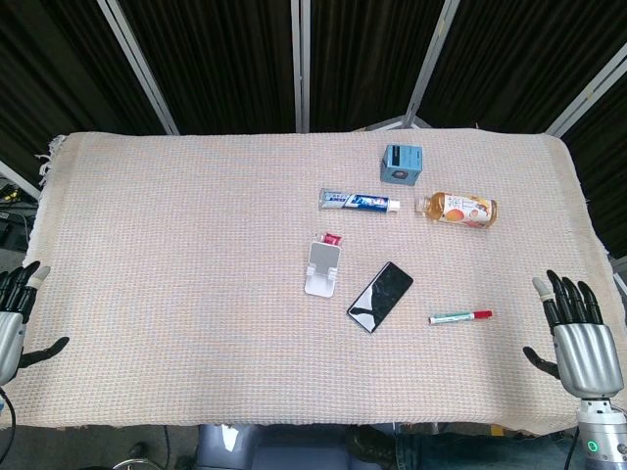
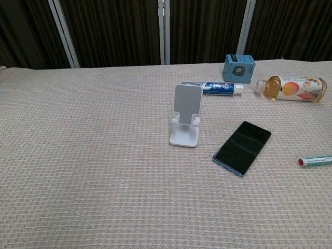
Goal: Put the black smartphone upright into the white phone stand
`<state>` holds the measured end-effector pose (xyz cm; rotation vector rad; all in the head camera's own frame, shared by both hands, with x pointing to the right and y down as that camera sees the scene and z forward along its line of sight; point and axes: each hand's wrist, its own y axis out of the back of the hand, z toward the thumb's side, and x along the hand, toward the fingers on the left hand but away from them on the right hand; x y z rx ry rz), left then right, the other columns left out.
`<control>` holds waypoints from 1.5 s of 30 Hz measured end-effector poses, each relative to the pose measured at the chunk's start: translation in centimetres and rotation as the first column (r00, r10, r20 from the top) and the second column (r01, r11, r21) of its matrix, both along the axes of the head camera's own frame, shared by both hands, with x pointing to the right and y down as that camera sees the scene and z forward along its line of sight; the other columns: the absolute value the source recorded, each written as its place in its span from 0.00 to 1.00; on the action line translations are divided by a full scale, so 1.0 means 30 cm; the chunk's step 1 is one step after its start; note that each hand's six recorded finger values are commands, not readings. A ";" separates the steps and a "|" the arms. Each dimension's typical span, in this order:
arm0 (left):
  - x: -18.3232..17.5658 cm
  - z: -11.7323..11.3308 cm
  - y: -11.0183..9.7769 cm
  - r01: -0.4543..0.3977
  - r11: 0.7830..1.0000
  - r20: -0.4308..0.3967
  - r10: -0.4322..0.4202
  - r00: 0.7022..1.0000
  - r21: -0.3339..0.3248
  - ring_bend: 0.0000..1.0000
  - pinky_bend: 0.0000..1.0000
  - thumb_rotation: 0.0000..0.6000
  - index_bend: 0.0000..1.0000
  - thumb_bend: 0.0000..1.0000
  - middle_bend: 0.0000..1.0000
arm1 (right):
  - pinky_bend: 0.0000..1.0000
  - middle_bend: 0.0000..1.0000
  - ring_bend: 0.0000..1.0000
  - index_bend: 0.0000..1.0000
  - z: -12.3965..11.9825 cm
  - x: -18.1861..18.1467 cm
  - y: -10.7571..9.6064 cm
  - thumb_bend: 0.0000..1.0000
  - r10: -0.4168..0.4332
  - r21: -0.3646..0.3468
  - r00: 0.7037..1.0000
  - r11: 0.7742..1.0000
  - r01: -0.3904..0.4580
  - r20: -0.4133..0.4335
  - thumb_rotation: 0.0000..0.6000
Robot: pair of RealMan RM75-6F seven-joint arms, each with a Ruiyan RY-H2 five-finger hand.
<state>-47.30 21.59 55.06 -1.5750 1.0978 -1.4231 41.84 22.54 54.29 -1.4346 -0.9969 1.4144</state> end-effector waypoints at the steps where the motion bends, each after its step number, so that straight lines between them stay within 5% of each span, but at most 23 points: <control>1: 0.000 -0.001 0.000 0.000 1.000 0.000 0.000 1.000 0.001 0.00 0.00 1.00 0.00 0.00 0.00 | 0.00 0.00 0.00 0.00 0.001 0.000 0.001 0.00 -0.001 -0.001 1.000 1.000 0.001 0.000 1.00; 11: 0.004 -0.002 -0.004 -0.002 1.000 -0.003 0.002 1.000 0.006 0.00 0.00 1.00 0.00 0.00 0.00 | 0.00 0.00 0.00 0.00 0.034 -0.024 -0.010 0.00 -0.023 -0.056 0.998 0.998 0.026 0.054 1.00; 19: -0.002 0.021 -0.012 0.009 1.000 0.011 -0.009 1.000 -0.015 0.00 0.00 1.00 0.00 0.00 0.00 | 0.01 0.02 0.00 0.00 0.136 -0.167 -0.126 0.00 -0.179 -0.166 0.958 0.962 0.218 0.223 1.00; 23: -0.013 0.039 -0.018 0.025 0.999 0.031 -0.024 0.999 -0.029 0.00 0.00 1.00 0.00 0.00 0.00 | 0.04 0.08 0.01 0.04 0.203 -0.268 -0.213 0.00 -0.305 -0.211 0.910 0.905 0.369 0.280 1.00; 31: -0.031 0.072 -0.030 0.057 0.997 0.070 -0.053 0.996 -0.053 0.00 0.00 1.00 0.00 0.00 0.00 | 0.08 0.12 0.04 0.06 0.377 -0.452 -0.343 0.00 -0.530 -0.264 0.811 0.768 0.583 0.246 1.00; 39: -0.041 0.106 -0.040 0.073 0.994 0.100 -0.066 0.993 -0.075 0.00 0.00 1.00 0.00 0.00 0.00 | 0.08 0.13 0.05 0.08 0.502 -0.571 -0.346 0.00 -0.689 -0.302 0.702 0.641 0.706 0.178 1.00; 45: -0.044 0.110 -0.040 0.076 0.994 0.105 -0.068 0.992 -0.078 0.00 0.00 1.00 0.00 0.00 0.00 | 0.08 0.14 0.06 0.09 0.567 -0.597 -0.320 0.01 -0.749 -0.325 0.647 0.582 0.745 0.141 1.00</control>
